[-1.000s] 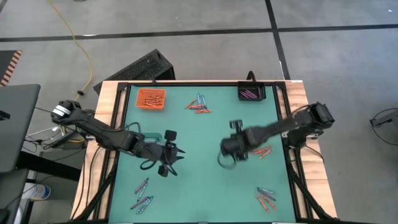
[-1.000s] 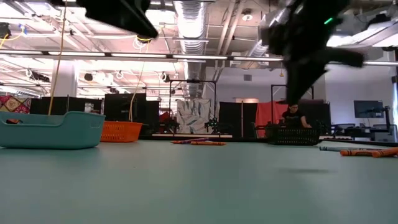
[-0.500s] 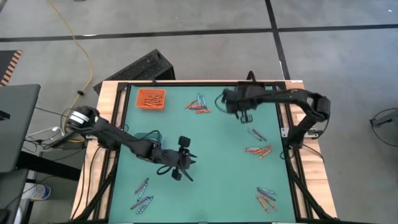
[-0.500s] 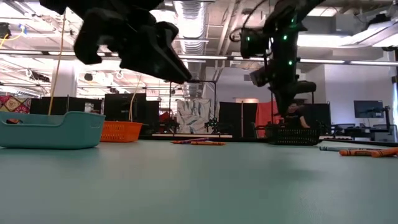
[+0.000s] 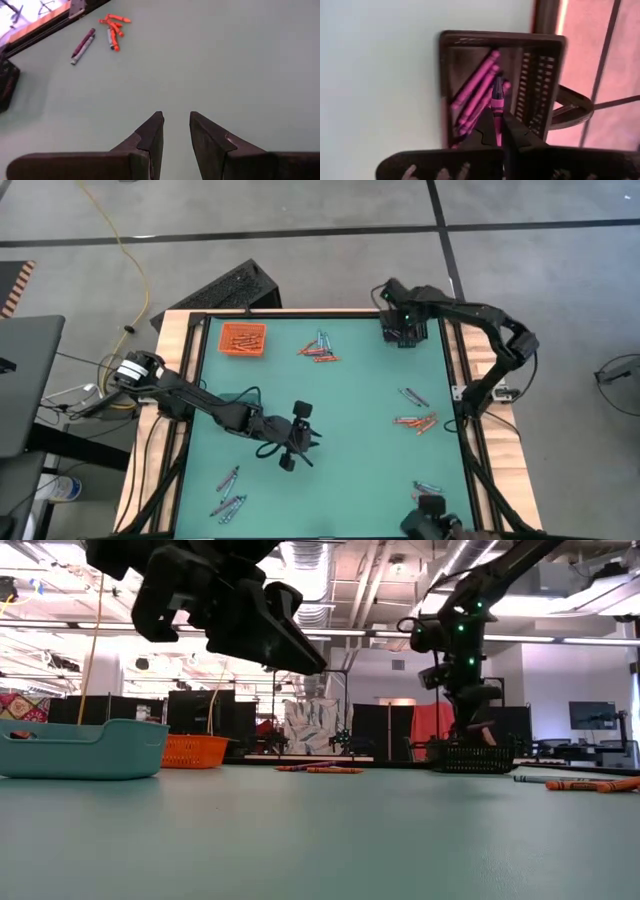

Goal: Sort crayons
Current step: Put the purple crayon into the top black basket

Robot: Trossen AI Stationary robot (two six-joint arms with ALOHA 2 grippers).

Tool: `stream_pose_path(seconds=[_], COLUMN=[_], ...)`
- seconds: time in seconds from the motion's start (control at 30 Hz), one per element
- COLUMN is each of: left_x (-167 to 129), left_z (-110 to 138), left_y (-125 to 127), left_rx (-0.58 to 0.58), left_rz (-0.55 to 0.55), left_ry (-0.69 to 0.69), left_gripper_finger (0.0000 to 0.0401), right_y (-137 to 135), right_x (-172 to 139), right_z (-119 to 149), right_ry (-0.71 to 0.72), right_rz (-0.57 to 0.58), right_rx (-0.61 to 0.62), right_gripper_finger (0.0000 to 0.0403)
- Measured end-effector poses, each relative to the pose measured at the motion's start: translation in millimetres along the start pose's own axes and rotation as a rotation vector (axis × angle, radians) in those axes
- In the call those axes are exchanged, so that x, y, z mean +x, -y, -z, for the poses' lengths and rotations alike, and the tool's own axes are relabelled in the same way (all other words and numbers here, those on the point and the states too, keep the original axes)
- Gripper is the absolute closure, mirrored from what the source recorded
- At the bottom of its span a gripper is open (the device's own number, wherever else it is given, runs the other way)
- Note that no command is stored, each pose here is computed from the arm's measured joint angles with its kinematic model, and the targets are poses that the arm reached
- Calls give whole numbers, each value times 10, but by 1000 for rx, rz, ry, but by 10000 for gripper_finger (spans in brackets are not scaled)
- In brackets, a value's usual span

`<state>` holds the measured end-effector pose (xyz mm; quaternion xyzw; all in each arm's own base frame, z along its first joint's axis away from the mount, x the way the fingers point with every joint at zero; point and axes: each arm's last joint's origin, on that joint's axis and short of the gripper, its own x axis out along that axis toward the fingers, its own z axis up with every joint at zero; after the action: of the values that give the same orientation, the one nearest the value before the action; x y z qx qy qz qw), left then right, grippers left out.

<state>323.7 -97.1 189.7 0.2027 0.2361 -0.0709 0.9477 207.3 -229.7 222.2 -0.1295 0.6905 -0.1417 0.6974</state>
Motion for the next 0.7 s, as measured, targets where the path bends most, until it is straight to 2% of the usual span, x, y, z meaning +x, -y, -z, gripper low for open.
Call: stream_pose_path(seconds=[0.3, 0.7], left_x=[-1, -7], left_z=[-4, -18], left_y=[9, 25], left_rx=[-23, -57], left_rz=[21, 25], left_ry=[7, 17], left_gripper_finger=[316, 316], right_y=[225, 244], right_x=[82, 81], right_z=[215, 198], right_ry=[125, 144], right_rz=[-74, -58], right_rx=[111, 127], right_gripper_finger=[394, 329])
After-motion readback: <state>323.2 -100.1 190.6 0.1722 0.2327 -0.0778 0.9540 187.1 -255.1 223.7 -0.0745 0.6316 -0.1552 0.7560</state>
